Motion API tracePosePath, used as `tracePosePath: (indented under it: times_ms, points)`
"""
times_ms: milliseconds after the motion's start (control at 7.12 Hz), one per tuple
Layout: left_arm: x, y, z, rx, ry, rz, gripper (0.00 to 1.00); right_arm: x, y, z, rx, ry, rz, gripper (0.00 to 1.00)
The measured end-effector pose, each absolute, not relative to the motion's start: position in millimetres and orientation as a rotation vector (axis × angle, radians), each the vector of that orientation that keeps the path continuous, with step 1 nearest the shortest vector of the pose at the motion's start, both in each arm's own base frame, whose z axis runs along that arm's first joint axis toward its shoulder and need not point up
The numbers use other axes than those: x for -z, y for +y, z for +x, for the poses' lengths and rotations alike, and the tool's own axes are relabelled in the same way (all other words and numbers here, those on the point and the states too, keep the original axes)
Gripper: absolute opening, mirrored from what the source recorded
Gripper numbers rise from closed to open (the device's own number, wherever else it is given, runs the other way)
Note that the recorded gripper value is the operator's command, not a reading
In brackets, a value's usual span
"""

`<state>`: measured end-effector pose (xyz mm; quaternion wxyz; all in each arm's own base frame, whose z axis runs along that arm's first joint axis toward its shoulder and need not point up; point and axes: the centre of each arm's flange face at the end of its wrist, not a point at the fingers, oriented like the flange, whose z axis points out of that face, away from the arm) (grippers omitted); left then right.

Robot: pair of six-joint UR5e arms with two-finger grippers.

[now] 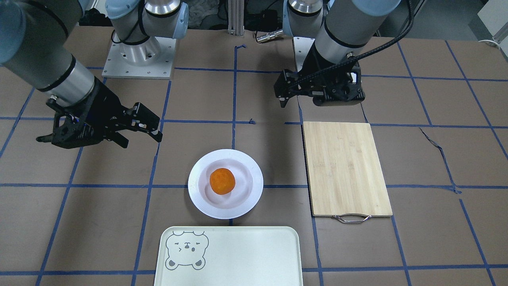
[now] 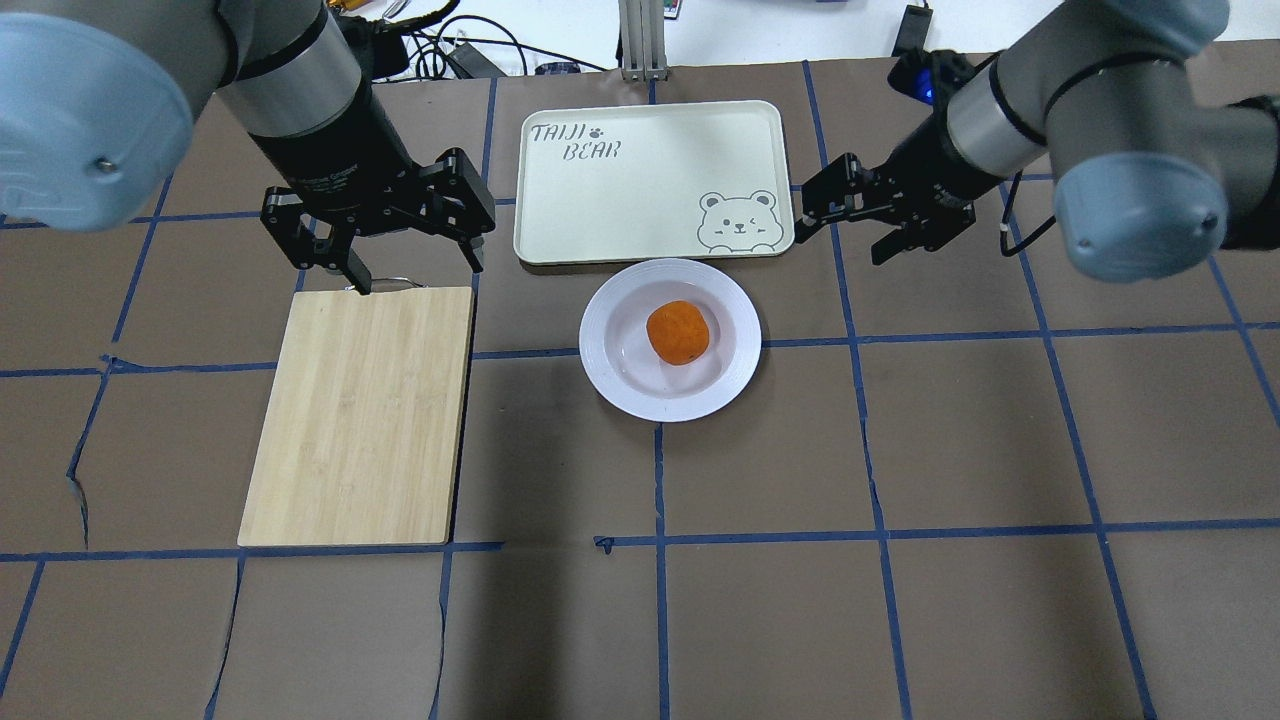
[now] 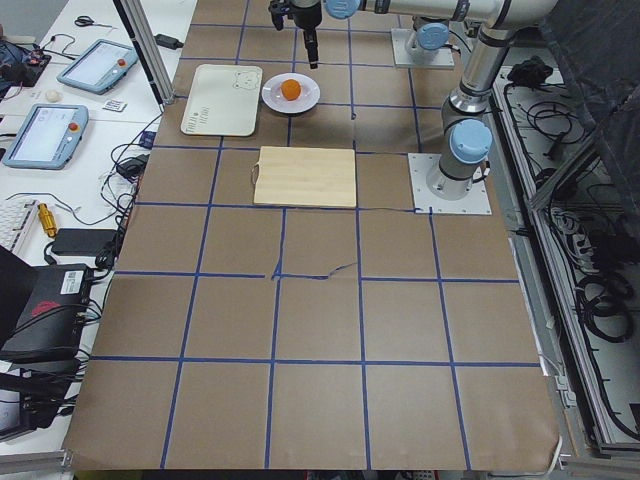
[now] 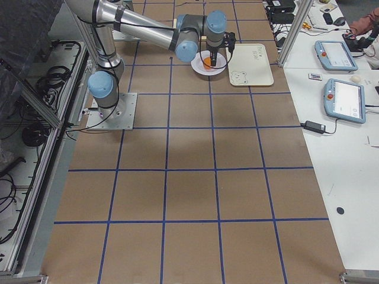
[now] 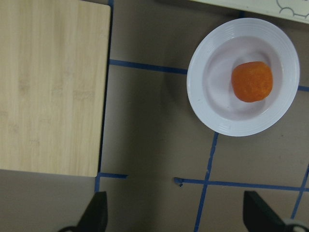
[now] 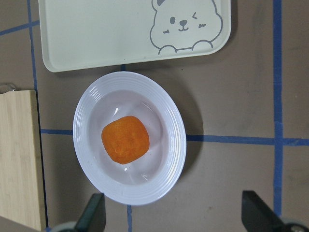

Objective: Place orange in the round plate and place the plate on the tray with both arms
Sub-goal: 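Move the right gripper to the white plate's rim while the left gripper withdraws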

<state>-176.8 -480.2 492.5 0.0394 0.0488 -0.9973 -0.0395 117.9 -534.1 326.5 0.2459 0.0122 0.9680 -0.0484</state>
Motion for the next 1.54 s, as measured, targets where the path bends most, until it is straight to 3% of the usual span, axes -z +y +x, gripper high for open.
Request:
tracePosePath:
  times_ms: [421, 1544]
  points:
    - [-506.8, -485.7, -149.3, -0.045, -3.106, 0.089, 1.0, -230.6, -522.9, 132.2, 0.238, 2.491, -0.106, 1.0]
    - [-508.1, -490.6, -141.4, -0.09, -3.112, 0.104, 1.0, -146.9, -516.0, 145.5, 0.155, 2.312, -0.182, 1.0]
